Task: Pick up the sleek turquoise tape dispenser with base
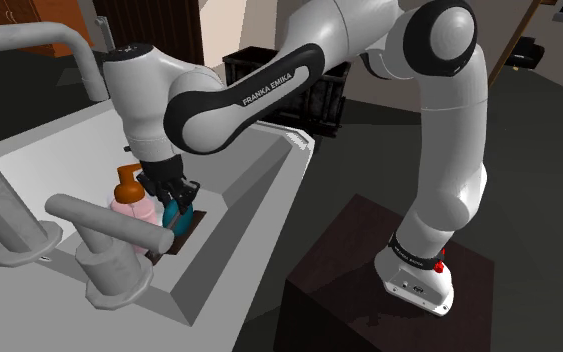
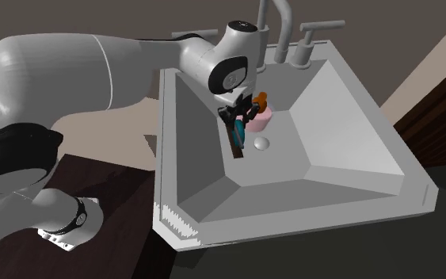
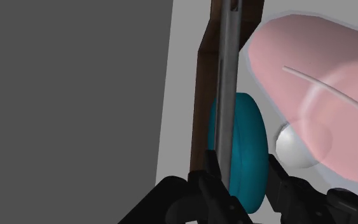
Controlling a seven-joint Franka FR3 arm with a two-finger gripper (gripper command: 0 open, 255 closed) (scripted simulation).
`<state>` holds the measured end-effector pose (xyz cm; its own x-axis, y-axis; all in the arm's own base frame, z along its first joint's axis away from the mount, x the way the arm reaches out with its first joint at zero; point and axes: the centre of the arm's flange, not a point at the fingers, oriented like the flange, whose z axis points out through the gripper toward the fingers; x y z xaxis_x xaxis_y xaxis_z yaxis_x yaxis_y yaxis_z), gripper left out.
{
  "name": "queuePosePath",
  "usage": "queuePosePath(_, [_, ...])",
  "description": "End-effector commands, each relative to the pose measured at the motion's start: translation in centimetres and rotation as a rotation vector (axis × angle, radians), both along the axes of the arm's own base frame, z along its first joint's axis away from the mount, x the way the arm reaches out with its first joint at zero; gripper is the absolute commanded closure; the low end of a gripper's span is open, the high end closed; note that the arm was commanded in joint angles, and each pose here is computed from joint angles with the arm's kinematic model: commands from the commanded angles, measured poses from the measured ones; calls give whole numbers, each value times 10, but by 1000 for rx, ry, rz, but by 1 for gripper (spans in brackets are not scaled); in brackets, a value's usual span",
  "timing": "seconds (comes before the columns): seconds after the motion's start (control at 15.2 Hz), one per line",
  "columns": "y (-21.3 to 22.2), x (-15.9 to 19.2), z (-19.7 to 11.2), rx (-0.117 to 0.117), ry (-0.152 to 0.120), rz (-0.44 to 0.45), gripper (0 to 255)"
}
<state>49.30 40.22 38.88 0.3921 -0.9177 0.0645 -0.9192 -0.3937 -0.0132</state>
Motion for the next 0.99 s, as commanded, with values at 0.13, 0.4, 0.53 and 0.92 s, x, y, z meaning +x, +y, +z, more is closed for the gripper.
queuePosePath(0.13, [-5,-4,1,-42,52,-2,255])
queuePosePath(0.4, [-5,-4,23,-42,52,-2,255])
queuePosePath(0.53, [-5,-4,33,-42,52,-2,255])
queuePosePath(0.92, [-5,-4,55,-42,52,-2,255])
